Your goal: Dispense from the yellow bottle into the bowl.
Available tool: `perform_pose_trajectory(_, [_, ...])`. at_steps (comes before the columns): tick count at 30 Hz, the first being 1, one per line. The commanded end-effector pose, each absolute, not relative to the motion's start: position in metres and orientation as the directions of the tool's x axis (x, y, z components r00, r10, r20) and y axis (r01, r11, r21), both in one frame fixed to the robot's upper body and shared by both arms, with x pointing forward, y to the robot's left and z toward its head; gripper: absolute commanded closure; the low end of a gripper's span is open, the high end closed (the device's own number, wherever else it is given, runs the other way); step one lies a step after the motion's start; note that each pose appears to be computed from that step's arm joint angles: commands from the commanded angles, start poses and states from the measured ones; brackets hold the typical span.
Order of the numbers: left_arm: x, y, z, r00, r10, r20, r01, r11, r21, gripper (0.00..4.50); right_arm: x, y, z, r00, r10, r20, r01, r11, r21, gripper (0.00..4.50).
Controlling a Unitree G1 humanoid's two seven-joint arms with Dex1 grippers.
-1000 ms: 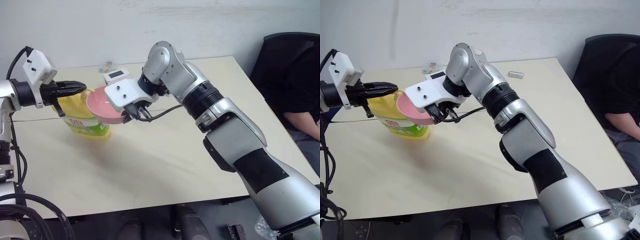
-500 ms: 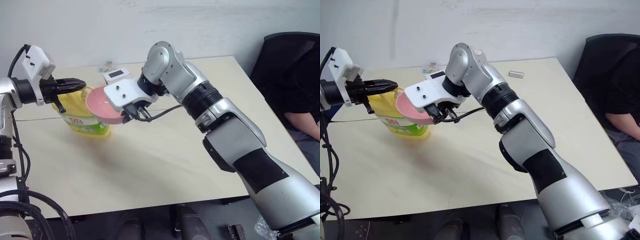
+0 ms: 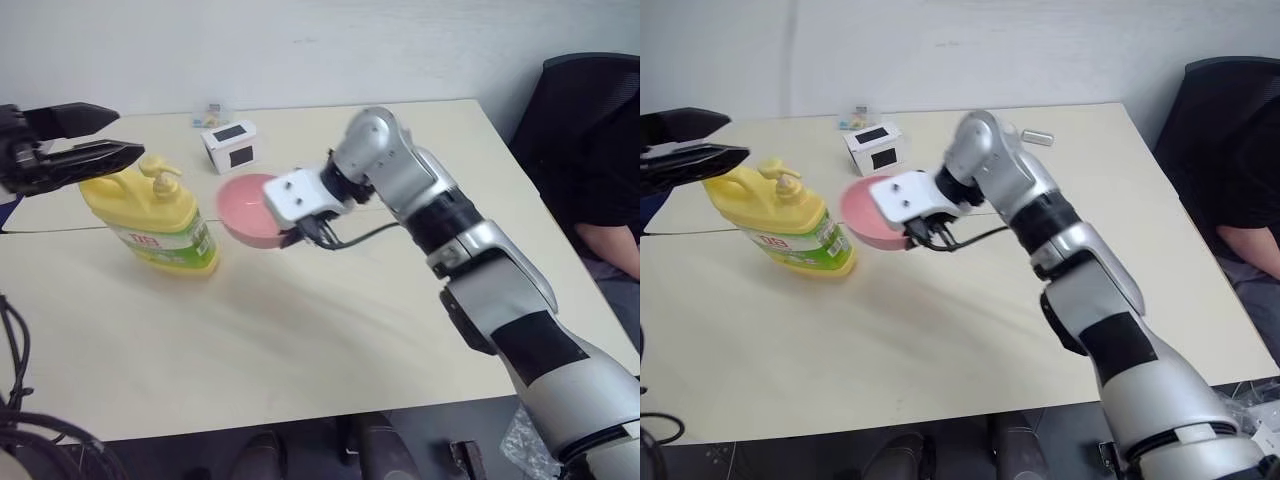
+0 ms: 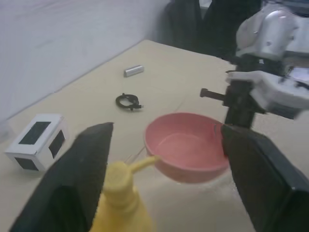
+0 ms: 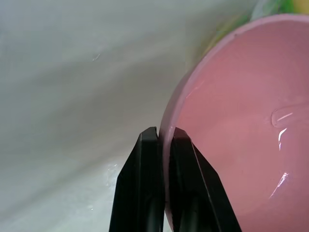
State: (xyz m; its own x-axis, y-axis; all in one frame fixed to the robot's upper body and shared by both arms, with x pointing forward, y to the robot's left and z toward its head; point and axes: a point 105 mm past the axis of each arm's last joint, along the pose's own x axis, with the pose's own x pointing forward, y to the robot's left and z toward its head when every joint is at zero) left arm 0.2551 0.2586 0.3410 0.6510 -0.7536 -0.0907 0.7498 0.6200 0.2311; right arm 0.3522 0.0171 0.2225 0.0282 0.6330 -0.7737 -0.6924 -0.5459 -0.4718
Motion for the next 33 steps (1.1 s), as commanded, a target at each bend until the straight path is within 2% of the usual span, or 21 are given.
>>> perform_pose_trajectory(1, [0.206,0.243,0.337,0.582,-0.792,-0.185,0.807,0.534,0.252,0.01,0.347,-0.002,0.212,0.036,0.610,-0.792,-0.680,-0.566,-0.466,4.50])
perform_pose_trajectory(7, [0.167,0.250,0.284,0.615,-0.689,-0.385,0.785,0.579,0.217,0.01,0.348,-0.028,0.179,0.083,0.613,-0.786,-0.714,-0.513,-0.476,4.50])
perform_pose_trajectory(11, [0.153,0.259,0.257,0.665,-0.629,-0.403,0.733,0.652,0.194,0.01,0.353,-0.033,0.144,0.122,0.619,-0.776,-0.730,-0.474,-0.493,4.50])
perform_pose_trajectory(15, [0.149,0.259,0.251,0.693,-0.620,-0.368,0.707,0.683,0.182,0.01,0.364,-0.027,0.130,0.162,0.652,-0.741,-0.776,-0.379,-0.504,4.50])
perform_pose_trajectory(17, [0.148,0.260,0.249,0.702,-0.617,-0.356,0.699,0.693,0.177,0.01,0.366,-0.027,0.124,0.161,0.652,-0.741,-0.782,-0.374,-0.499,4.50])
perform_pose_trajectory(21, [0.146,0.261,0.245,0.713,-0.610,-0.347,0.687,0.708,0.165,0.00,0.360,-0.029,0.120,0.114,0.663,-0.740,-0.816,-0.362,-0.451,3.44])
perform_pose_trajectory(25, [0.146,0.265,0.244,0.725,-0.604,-0.331,0.673,0.722,0.159,0.00,0.354,-0.031,0.135,0.084,0.706,-0.703,-0.850,-0.317,-0.420,2.09])
perform_pose_trajectory(27, [0.147,0.268,0.245,0.732,-0.599,-0.324,0.666,0.729,0.158,0.00,0.351,-0.036,0.149,0.082,0.734,-0.674,-0.878,-0.267,-0.397,1.36])
perform_pose_trajectory(31, [0.147,0.281,0.249,0.758,-0.576,-0.304,0.636,0.757,0.151,0.00,0.344,-0.062,0.199,0.097,0.815,-0.571,-0.938,-0.118,-0.327,0.03])
perform_pose_trajectory(33, [0.146,0.285,0.251,0.761,-0.573,-0.304,0.632,0.761,0.148,0.00,0.336,-0.082,0.226,0.084,0.853,-0.515,-0.960,-0.070,-0.272,0.03])
